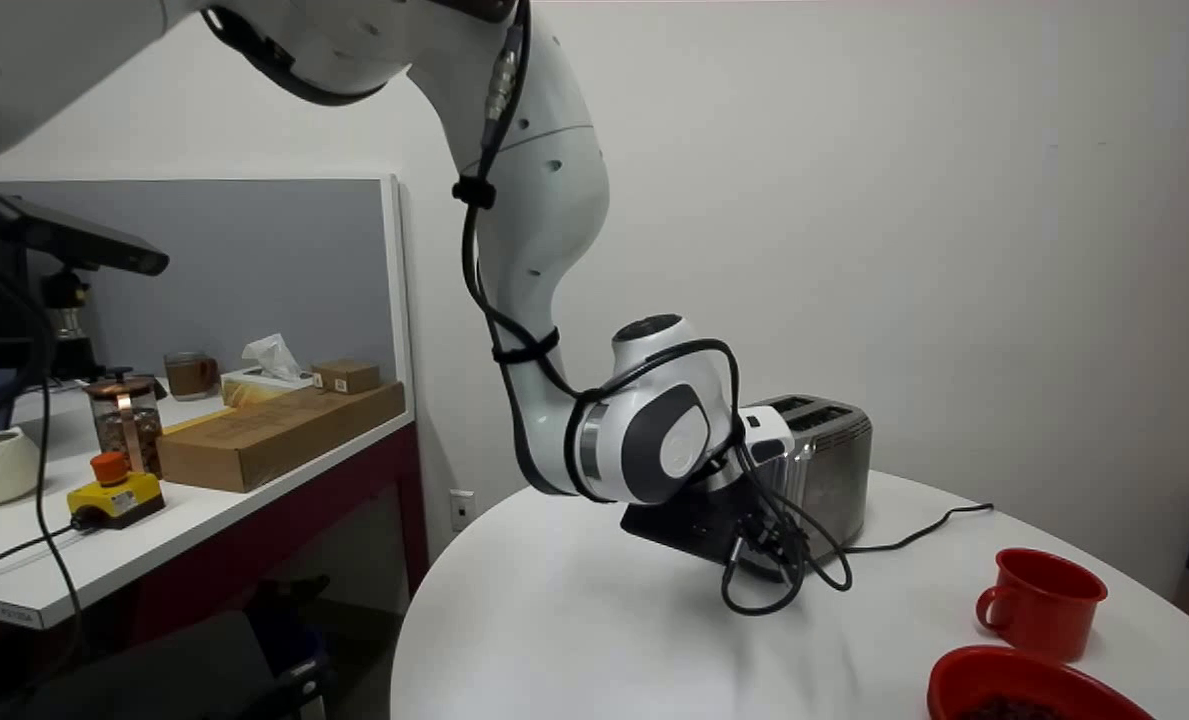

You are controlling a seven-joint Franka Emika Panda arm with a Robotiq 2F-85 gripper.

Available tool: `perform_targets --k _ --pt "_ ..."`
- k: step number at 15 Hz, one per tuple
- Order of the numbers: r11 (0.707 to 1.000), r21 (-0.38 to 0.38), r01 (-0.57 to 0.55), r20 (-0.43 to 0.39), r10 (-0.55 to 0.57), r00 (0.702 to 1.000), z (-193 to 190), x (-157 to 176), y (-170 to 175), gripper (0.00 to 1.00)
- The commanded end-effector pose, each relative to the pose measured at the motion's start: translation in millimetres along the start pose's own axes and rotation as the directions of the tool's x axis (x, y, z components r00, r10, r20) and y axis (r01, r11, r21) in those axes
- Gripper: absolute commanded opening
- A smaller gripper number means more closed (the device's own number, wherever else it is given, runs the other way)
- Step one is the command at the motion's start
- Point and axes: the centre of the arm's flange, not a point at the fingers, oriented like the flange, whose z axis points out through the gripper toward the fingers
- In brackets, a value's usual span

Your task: Turn off the toaster

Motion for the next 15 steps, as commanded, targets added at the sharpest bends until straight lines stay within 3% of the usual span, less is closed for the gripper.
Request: perform_targets --k 1,7,10,15 --pt "0.996 0.094 -0.002 0.178 -0.014 0.984 -32 -2 5 1.00" --pt "0.968 0.249 0.016 0.401 -0.118 0.909 -107 -5 0 1.00" --pt "0.959 0.281 0.042 0.429 -0.165 0.888 -154 -8 2 1.00" --pt "0.960 0.272 0.060 0.419 -0.175 0.891 -223 -13 9 1.00"
